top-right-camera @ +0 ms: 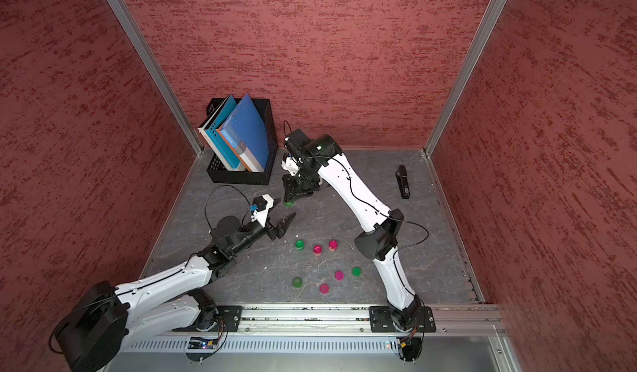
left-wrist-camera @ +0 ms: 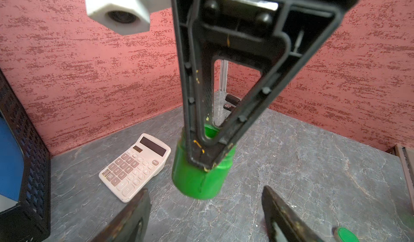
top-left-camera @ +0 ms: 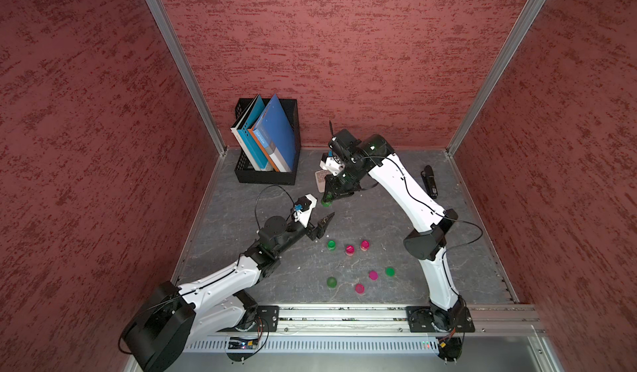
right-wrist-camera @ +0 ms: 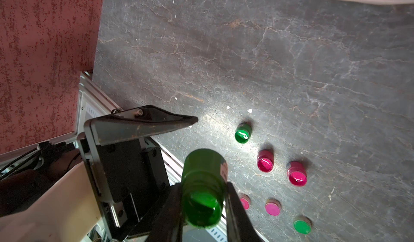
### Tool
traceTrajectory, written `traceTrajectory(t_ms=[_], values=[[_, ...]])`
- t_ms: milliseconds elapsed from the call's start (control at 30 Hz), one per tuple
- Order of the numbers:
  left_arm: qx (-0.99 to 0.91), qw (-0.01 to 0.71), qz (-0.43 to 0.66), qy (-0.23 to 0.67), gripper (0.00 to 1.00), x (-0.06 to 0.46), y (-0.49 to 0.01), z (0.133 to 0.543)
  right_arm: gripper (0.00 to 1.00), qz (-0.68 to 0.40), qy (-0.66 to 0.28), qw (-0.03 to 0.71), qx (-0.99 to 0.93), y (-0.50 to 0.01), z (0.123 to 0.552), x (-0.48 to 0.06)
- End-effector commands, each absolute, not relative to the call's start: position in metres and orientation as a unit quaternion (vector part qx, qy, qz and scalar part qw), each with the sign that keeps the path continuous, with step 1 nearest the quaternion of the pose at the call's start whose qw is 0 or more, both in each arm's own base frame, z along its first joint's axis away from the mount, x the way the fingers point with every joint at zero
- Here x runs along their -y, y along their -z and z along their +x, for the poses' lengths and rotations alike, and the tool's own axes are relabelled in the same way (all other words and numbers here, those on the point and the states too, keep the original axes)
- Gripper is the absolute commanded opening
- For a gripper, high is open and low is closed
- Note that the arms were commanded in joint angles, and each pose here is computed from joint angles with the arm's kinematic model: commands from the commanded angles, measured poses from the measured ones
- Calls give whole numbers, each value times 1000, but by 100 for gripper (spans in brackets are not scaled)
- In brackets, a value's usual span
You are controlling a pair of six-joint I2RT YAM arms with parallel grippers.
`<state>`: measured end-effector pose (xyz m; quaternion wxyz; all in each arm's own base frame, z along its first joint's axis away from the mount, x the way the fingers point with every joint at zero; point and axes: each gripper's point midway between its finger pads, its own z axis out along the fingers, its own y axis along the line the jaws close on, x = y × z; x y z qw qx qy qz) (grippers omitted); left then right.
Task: Close the paint jar lid
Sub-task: Pick up the paint jar from the center of the board.
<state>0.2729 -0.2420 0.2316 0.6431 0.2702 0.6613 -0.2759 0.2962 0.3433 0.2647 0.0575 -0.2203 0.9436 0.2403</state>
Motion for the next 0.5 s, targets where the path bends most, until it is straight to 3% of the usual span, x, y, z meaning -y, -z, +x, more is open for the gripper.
traceTrajectory(t_ms=[0, 233, 467], values=[[-644, 662, 275, 269, 70, 244, -247, 273, 25, -216, -219, -13, -952, -260, 263, -324], [-641, 669, 273, 259, 58, 242, -253, 274, 25, -217, -225, -19, -950, -260, 260, -327], [-643, 669, 278, 249, 58, 241, -254, 274, 25, -222, -227, -26, -948, -258, 256, -330]])
